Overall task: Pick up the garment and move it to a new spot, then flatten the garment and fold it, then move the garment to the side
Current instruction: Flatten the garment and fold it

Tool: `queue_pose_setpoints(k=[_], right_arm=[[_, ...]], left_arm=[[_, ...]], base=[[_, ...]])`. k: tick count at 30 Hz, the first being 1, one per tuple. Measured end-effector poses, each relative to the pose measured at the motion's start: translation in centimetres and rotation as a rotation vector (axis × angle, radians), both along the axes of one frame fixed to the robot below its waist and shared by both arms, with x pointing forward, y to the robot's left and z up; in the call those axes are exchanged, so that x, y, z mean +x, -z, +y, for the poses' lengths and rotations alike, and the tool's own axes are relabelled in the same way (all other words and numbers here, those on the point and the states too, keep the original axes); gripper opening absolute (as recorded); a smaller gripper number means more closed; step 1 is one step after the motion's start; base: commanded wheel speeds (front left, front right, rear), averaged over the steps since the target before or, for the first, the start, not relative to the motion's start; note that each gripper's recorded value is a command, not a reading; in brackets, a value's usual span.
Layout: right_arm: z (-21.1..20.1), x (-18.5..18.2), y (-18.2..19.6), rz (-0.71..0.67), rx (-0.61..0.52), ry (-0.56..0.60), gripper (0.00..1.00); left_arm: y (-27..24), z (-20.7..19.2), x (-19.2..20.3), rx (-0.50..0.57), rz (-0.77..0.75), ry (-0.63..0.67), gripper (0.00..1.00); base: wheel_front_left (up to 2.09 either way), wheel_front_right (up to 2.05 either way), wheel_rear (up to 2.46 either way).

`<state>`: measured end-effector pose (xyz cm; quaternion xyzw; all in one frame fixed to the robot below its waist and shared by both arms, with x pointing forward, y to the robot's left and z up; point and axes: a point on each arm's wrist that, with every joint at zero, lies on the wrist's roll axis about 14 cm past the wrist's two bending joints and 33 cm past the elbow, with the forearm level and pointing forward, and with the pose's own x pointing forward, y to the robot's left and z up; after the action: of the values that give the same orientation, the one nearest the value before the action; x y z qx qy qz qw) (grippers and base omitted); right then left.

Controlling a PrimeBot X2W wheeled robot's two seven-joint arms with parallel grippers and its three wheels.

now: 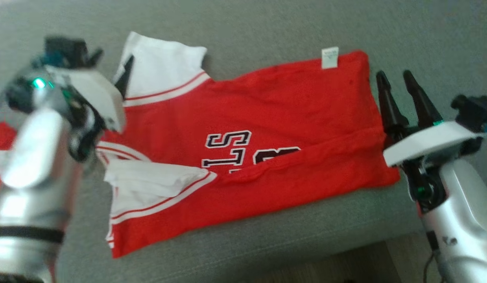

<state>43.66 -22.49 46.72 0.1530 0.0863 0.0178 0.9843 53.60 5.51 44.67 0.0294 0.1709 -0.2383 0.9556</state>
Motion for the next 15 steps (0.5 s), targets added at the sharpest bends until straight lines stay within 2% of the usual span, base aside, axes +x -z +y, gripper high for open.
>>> queue_pose_setpoints(k=[8,15], right_arm=[[-1.3,1.5,-0.1,-0.018,-0.046,0.017,1.0],[-3.2,1.9,0.6,-0.011,-0.048,0.07,1.0]], left_arm=[[3.2,-1.0,5.7,0.137,0.188,0.055,1.0],[5.3,-2.2,7.5,0.227,0.308,0.101,1.0]], base=[[0.0,0.0,0.0],[0.0,0.0,0.0]])
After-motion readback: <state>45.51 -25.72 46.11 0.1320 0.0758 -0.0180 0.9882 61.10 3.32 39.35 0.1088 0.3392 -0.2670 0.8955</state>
